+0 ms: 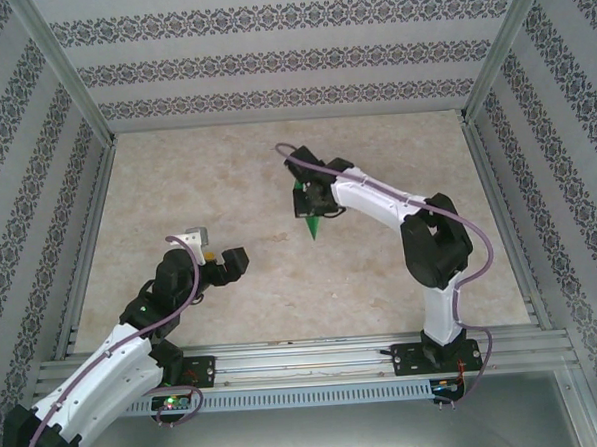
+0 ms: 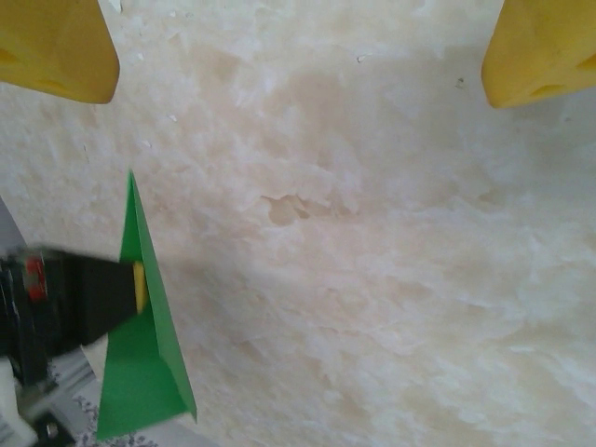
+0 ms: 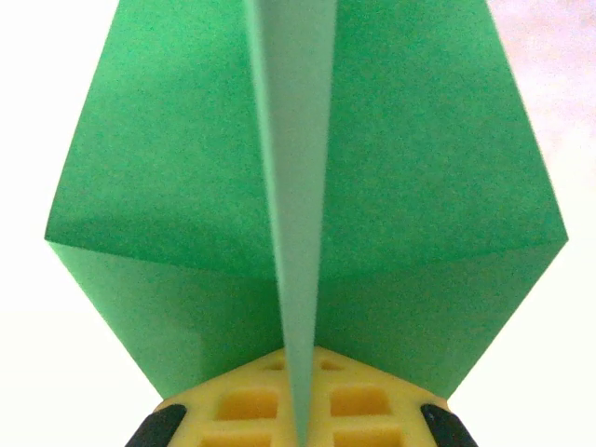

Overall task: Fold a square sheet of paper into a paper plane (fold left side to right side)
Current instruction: Place the paper plane at the center of the table.

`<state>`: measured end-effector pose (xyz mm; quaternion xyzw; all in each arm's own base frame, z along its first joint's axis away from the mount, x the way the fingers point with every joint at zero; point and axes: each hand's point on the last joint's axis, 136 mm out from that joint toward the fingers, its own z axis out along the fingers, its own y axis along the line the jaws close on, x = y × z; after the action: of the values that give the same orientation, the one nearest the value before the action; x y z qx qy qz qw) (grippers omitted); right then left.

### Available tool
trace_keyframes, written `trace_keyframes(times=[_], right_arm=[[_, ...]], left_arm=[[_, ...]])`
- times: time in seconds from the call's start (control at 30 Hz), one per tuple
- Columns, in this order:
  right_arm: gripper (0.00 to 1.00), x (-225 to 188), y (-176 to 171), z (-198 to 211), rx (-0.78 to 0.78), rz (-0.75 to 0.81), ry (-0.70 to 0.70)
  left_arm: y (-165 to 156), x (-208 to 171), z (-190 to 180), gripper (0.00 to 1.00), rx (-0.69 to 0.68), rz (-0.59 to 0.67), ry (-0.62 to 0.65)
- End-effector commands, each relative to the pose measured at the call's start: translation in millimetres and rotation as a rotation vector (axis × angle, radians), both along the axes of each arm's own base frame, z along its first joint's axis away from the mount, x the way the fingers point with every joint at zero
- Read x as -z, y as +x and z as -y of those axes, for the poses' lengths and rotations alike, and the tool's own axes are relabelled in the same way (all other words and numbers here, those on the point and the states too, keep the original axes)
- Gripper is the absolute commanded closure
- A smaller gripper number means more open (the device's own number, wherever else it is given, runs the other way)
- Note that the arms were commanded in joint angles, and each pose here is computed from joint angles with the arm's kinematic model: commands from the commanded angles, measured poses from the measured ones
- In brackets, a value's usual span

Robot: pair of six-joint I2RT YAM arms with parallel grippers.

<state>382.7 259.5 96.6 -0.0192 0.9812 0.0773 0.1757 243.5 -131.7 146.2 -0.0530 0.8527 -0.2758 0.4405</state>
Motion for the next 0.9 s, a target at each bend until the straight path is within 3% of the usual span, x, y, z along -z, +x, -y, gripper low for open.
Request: trace_keyframes(times=[0.0, 0.37, 0.87], right_arm=[[0.95, 5.0, 15.1, 5.5, -0.007, -0.016, -0.027], [0.95, 34.6, 47.6, 7.1, 0.025, -0.099, -0.056], [0.95, 72.7, 57.3, 1.9, 0.038, -0.180, -0.063]], left_arm=[[0.8, -9.1, 3.4, 0.00, 0.047, 0.061, 0.001], [5.3, -10.0, 2.9, 0.00, 0.053, 0.047, 0.047], [6.0, -4.3, 5.8, 0.00, 0.059, 0.014, 0.039]])
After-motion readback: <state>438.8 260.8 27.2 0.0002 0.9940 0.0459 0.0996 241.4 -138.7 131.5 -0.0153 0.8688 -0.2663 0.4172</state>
